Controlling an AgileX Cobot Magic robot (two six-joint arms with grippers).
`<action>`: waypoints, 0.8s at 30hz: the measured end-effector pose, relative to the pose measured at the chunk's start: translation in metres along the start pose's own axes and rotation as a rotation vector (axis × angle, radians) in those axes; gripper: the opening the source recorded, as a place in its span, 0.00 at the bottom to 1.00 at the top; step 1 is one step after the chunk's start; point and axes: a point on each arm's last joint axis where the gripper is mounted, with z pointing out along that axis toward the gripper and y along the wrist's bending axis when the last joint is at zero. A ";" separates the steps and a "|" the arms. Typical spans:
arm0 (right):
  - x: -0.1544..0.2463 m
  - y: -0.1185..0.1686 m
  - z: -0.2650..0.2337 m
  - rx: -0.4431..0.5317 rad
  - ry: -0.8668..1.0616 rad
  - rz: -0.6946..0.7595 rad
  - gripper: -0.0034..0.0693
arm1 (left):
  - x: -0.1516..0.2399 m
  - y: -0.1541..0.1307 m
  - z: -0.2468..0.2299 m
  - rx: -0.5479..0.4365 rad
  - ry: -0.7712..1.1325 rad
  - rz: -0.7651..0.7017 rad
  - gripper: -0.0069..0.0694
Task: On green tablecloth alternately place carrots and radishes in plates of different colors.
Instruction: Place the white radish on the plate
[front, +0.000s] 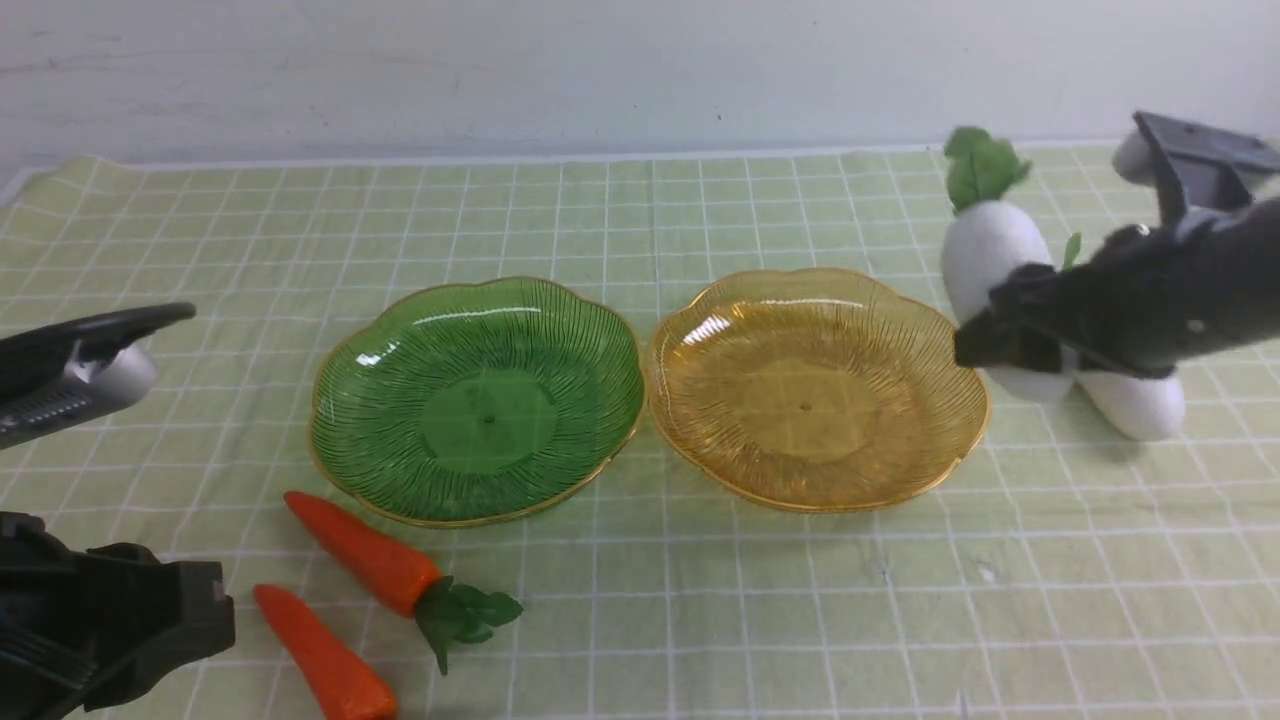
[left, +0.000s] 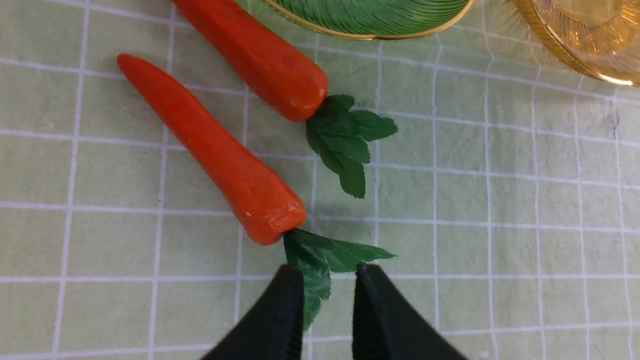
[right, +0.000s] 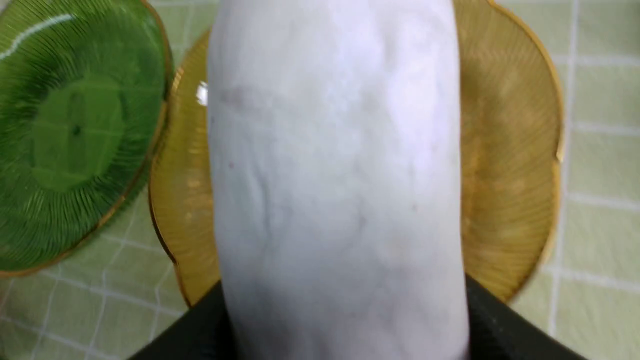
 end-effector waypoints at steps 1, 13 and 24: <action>0.000 0.003 0.009 0.004 -0.017 -0.026 0.65 | 0.000 0.000 0.000 0.000 0.000 0.000 0.26; 0.018 0.015 0.075 0.033 -0.012 -0.081 0.91 | 0.000 0.000 0.000 -0.001 0.000 0.000 0.26; -0.003 -0.035 0.050 0.127 -0.082 -0.007 0.99 | 0.001 0.000 0.000 -0.001 0.006 0.000 0.26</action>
